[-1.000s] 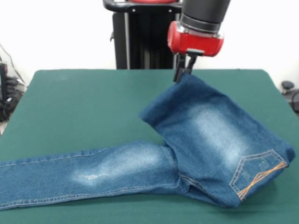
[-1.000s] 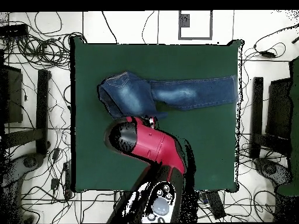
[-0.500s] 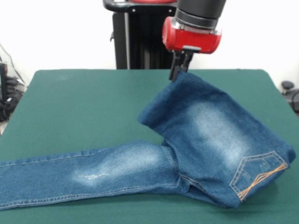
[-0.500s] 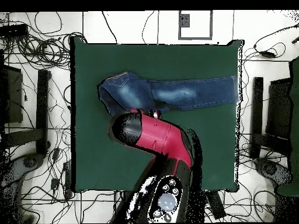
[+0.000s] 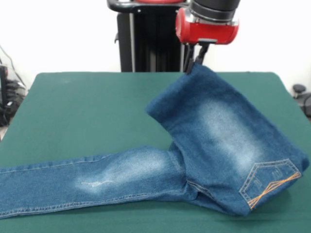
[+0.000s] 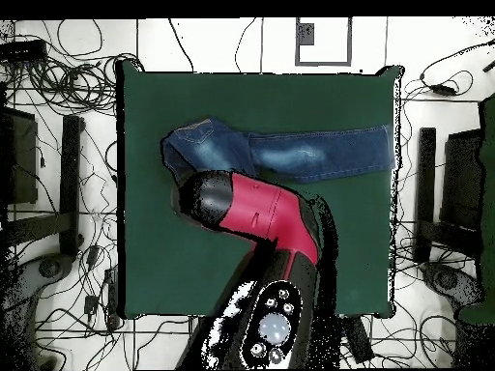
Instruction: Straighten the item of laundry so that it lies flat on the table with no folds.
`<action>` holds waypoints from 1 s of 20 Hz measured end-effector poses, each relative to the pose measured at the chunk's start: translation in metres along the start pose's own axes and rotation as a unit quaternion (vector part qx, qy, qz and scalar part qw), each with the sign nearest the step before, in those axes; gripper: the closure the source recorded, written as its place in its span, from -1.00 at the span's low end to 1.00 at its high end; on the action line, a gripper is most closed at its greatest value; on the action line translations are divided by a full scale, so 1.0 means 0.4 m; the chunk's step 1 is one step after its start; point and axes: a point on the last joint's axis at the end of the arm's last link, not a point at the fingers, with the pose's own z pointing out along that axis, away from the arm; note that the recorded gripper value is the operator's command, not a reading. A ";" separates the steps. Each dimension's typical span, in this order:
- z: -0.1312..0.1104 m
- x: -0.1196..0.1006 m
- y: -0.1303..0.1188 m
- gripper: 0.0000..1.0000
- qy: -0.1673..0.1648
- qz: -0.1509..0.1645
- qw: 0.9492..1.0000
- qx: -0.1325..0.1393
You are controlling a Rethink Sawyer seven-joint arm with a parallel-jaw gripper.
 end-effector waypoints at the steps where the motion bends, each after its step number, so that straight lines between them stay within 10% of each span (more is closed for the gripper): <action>1: -0.007 -0.007 -0.001 1.00 -0.001 -0.001 1.000 0.000; 20: -0.005 -0.167 -0.152 1.00 -0.049 0.023 0.999 0.004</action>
